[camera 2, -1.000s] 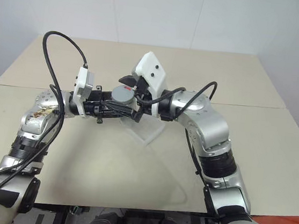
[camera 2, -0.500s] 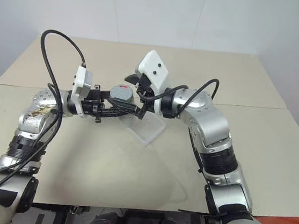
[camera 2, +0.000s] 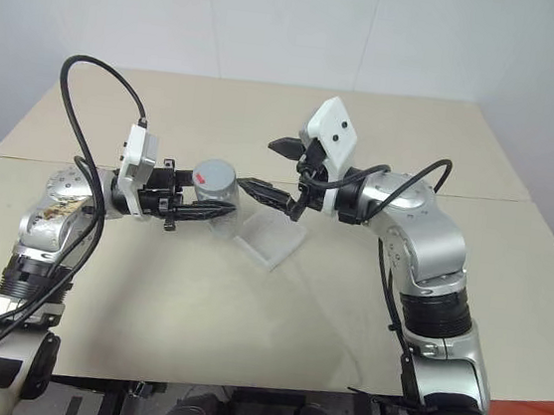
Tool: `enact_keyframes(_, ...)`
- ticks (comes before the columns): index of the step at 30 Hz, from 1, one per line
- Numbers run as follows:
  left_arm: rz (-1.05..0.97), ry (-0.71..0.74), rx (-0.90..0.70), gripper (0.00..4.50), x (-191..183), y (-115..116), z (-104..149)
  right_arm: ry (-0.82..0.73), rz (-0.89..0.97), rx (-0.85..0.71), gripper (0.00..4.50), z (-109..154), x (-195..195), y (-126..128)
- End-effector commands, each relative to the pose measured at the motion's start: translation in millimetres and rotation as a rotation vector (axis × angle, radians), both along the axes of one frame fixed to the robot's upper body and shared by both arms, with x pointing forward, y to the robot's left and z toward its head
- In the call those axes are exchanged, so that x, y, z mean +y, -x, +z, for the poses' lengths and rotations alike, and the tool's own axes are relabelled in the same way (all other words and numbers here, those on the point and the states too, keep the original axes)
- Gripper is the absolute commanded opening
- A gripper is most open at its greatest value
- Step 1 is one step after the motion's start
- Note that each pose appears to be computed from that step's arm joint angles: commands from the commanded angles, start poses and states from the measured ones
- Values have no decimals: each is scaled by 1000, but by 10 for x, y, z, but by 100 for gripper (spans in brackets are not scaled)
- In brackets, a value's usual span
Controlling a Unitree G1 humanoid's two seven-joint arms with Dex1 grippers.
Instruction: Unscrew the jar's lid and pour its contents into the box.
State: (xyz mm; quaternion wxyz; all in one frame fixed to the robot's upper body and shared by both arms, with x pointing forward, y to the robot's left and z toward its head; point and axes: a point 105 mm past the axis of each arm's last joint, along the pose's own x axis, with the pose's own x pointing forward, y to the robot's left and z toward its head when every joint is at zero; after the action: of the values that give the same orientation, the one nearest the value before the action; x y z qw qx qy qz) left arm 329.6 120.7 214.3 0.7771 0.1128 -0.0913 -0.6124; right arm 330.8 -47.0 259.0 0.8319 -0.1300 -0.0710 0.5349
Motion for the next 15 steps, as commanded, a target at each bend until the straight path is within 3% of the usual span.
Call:
enact_keyframes(1, -5, 11, -46, 207, 23, 45, 120, -17, 32, -64, 449, 147, -36, 114)
enact_keyframes(10, -8, 10, -54, 207, -41, -12, 126, -2, 162, -68, 449, 214, 56, 341)
enact_keyframes(15, -22, 11, -61, 207, -90, -20, 124, 17, 149, -44, 449, 214, 233, 292)
